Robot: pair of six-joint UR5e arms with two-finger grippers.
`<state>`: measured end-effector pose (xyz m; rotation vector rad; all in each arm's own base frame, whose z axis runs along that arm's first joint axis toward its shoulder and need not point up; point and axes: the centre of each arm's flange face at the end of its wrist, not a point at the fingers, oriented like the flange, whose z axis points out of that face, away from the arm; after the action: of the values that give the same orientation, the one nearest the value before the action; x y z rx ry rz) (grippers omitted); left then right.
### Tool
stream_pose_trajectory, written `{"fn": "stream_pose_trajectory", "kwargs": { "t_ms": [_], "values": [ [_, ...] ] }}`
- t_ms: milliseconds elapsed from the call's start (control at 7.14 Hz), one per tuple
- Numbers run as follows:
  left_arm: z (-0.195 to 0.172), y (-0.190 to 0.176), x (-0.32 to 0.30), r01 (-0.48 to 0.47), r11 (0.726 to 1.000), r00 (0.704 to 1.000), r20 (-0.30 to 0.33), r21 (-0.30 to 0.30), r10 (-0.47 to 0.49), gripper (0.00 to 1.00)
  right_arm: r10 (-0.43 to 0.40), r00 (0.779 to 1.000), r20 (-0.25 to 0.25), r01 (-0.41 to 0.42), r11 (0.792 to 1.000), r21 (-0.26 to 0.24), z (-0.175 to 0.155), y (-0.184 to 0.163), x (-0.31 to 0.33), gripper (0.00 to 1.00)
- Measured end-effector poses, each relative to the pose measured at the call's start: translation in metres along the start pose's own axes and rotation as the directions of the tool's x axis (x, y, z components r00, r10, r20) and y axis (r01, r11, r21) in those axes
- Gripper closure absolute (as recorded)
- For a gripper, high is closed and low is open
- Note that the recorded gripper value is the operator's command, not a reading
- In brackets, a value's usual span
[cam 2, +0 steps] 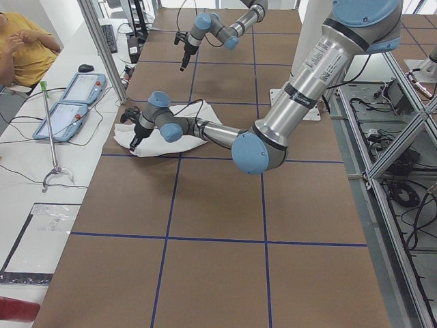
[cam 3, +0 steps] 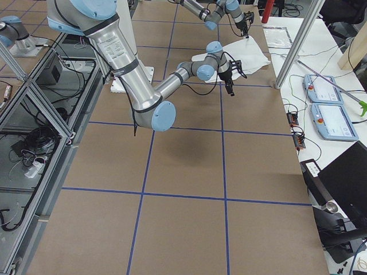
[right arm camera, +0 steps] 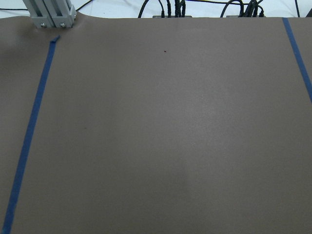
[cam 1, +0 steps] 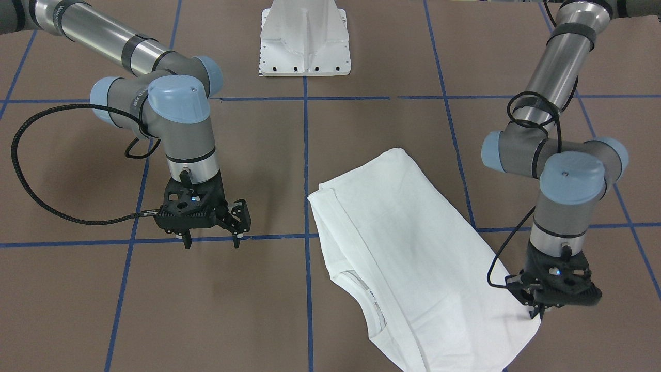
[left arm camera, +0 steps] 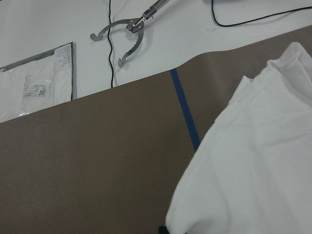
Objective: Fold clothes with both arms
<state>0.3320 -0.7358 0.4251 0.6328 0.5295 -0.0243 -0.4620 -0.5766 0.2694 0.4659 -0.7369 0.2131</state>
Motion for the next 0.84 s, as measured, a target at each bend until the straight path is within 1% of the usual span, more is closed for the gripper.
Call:
{"fn": "stream_pose_trajectory", "kwargs": {
  "t_ms": [140, 280, 420, 560, 700, 840],
  "values": [
    [0.002, -0.015, -0.001, -0.009, 1.0, 1.0, 0.012, 0.02, 0.009, 0.0, 0.0, 1.0, 0.006, 0.0, 1.0, 0.002, -0.002, -0.001, -0.004, 0.0],
    [-0.003, -0.025, -0.007, -0.027, 0.999, 0.999, -0.019, 0.032, 0.027, 0.0, 0.029, 0.999, 0.015, -0.029, 1.0, 0.003, -0.006, -0.004, -0.017, 0.0],
    [-0.013, -0.026, -0.017, -0.038, 0.999, 0.996, -0.081, 0.023, 0.04, 0.0, 0.084, 0.996, 0.027, -0.084, 0.996, 0.0, -0.007, -0.009, -0.043, 0.01],
    [-0.027, -0.016, -0.028, -0.041, 0.999, 0.989, -0.138, 0.018, 0.043, 0.0, 0.135, 0.99, 0.036, -0.135, 0.991, -0.011, -0.004, -0.015, -0.088, 0.02],
    [-0.039, -0.006, -0.035, -0.039, 0.999, 0.985, -0.168, 0.022, 0.042, 0.0, 0.172, 0.984, 0.04, -0.171, 0.985, -0.023, -0.002, -0.018, -0.134, 0.03],
    [-0.046, 0.0, -0.039, -0.035, 0.999, 0.983, -0.18, 0.025, 0.039, 0.0, 0.183, 0.982, 0.053, -0.181, 0.983, -0.029, 0.0, -0.016, -0.169, 0.04]
  ]
}}
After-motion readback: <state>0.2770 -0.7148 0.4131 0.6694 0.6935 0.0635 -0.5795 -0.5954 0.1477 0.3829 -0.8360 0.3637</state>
